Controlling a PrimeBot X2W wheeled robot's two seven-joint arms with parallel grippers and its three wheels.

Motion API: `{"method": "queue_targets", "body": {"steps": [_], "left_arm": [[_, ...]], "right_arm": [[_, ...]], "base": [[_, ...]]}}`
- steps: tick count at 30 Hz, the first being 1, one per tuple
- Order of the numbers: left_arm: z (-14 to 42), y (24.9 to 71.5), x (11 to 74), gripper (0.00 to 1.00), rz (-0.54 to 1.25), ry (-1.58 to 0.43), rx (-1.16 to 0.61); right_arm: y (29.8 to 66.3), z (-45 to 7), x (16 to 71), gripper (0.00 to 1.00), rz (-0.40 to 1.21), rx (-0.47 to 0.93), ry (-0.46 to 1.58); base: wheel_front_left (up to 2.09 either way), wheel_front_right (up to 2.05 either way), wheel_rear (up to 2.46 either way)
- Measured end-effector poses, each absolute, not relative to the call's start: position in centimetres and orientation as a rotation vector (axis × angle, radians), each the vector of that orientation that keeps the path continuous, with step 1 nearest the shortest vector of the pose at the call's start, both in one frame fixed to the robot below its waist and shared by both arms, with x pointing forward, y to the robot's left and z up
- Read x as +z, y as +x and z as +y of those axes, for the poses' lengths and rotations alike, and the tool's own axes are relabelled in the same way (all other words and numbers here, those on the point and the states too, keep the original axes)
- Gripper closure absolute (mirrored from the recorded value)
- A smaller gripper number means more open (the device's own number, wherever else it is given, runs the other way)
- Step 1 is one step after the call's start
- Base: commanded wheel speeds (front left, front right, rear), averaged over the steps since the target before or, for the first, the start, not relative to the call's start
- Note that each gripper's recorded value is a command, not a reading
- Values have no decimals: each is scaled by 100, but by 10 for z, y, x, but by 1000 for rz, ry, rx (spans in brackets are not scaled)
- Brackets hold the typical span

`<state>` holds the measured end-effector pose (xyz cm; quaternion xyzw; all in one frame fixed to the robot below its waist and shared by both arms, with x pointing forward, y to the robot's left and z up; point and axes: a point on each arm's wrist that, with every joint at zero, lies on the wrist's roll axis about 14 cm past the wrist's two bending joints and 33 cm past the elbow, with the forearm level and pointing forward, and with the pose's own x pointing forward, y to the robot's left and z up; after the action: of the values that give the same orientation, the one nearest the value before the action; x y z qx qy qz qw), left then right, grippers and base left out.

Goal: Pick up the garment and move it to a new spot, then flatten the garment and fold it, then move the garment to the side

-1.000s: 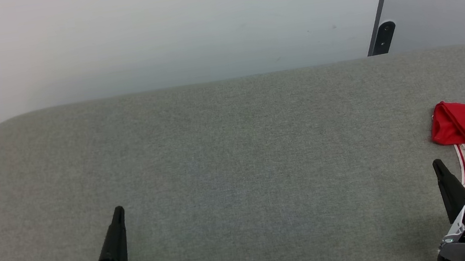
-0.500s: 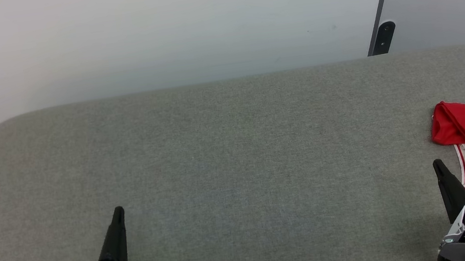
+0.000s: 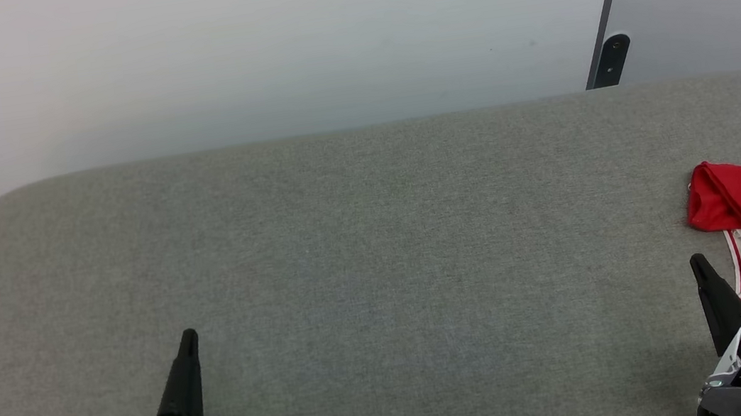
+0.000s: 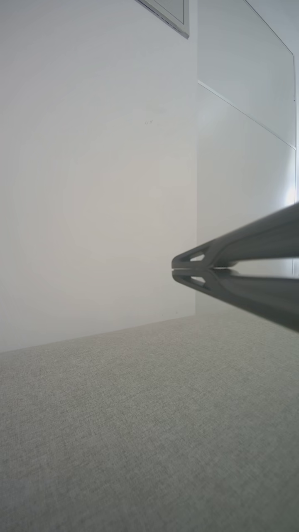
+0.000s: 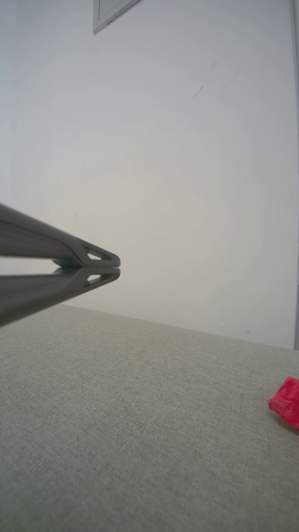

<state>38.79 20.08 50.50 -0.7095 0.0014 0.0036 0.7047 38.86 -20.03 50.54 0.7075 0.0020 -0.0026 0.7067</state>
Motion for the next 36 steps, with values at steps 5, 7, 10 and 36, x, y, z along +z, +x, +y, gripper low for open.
{"method": "queue_targets", "body": {"steps": [5, 7, 10, 36], "left_arm": [[201, 388, 505, 100, 3, -1576, 8], [201, 388, 505, 100, 3, -1577, 8], [201, 388, 505, 100, 3, -1577, 8], [200, 388, 505, 100, 5, -1578, 6]], "right_arm": [[389, -200, 505, 100, 4, -6, 1572], [389, -200, 505, 100, 4, -6, 1572], [389, -200, 505, 100, 4, -6, 1572], [389, -200, 505, 100, 4, -6, 1573]], "base": [[0, 0, 0], [0, 0, 0], [0, 0, 0], [0, 0, 0]]}}
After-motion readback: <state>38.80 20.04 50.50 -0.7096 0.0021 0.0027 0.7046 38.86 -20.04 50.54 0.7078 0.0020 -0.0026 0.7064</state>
